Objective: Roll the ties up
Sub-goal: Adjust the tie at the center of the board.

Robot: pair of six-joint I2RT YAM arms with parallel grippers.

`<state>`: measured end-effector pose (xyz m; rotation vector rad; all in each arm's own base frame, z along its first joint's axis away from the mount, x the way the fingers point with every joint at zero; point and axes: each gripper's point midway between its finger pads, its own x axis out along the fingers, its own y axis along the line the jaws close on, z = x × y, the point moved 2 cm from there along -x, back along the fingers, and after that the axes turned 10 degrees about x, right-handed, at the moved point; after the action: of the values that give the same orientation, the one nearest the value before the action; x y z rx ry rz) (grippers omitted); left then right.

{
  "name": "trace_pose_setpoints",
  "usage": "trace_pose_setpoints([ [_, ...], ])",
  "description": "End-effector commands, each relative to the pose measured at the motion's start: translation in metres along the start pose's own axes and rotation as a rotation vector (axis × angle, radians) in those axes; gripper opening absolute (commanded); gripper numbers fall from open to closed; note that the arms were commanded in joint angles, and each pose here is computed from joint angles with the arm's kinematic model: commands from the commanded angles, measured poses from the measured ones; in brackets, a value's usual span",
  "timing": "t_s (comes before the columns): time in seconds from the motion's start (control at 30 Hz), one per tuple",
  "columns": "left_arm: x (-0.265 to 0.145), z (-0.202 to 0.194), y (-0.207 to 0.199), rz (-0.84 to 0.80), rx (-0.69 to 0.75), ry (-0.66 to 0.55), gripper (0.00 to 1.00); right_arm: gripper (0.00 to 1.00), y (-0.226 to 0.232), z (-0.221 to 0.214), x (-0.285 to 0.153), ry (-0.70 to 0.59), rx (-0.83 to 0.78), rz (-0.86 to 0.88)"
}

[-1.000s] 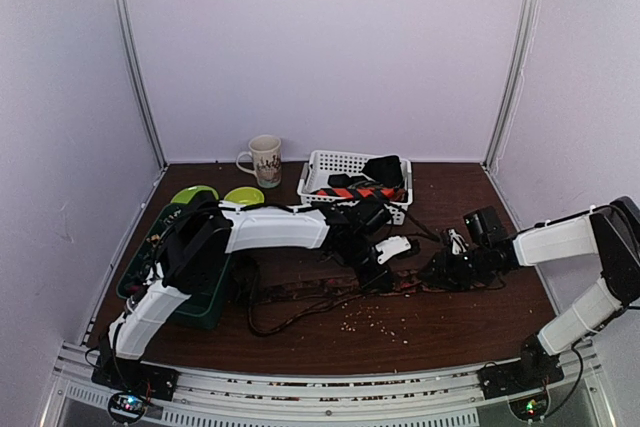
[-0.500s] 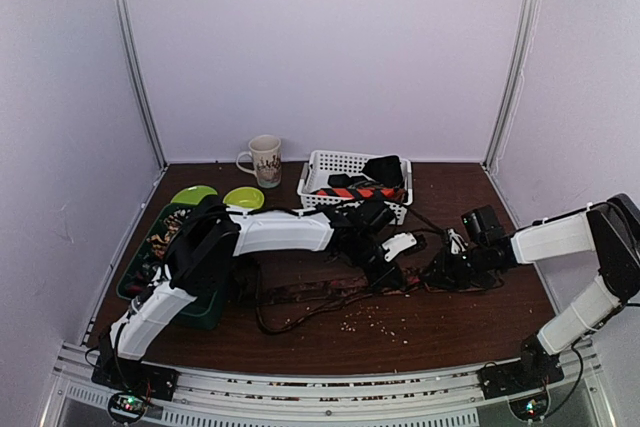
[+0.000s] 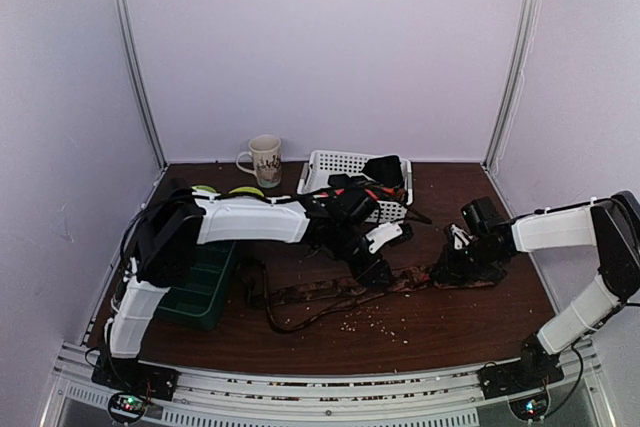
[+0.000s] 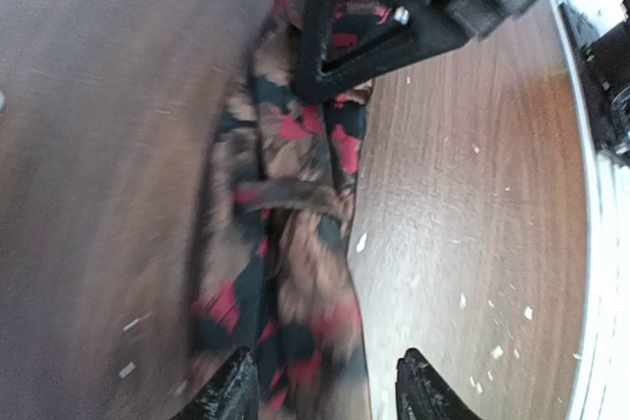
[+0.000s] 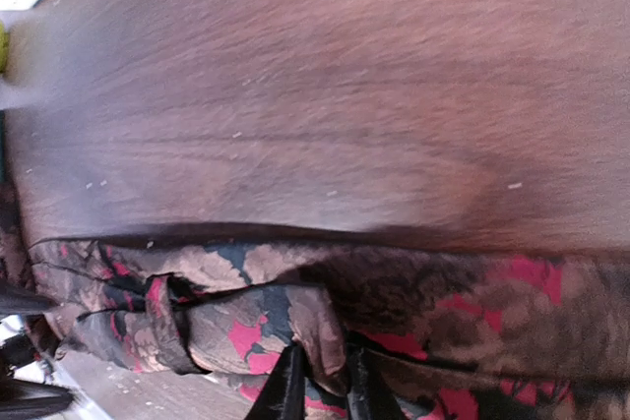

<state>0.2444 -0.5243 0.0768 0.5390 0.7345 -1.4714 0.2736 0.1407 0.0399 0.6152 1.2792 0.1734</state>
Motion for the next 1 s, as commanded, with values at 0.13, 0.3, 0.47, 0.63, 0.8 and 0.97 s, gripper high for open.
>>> trace_pose_setpoints([
  [0.13,-0.042,-0.024,0.025,0.073,-0.034,0.004,0.49,0.32,0.004,0.022,-0.030,-0.050,-0.063,-0.091],
  [0.3,-0.037,-0.041,0.027,0.057,-0.060,0.016,0.46,0.38,0.004,0.026,-0.028,-0.041,-0.037,-0.075],
  [0.47,-0.029,-0.049,0.031,0.049,-0.091,0.027,0.46,0.37,0.003,0.029,-0.011,-0.014,-0.007,-0.067],
  [0.63,-0.026,-0.057,0.033,0.054,-0.113,0.044,0.45,0.15,-0.008,0.027,-0.001,0.016,0.002,-0.115],
  [0.8,-0.028,-0.071,0.037,0.082,-0.157,0.074,0.41,0.00,-0.025,0.026,-0.017,-0.018,-0.004,-0.208],
  [0.97,-0.030,-0.086,0.038,0.095,-0.224,0.095,0.37,0.00,-0.040,0.034,-0.042,-0.090,-0.015,-0.313],
])
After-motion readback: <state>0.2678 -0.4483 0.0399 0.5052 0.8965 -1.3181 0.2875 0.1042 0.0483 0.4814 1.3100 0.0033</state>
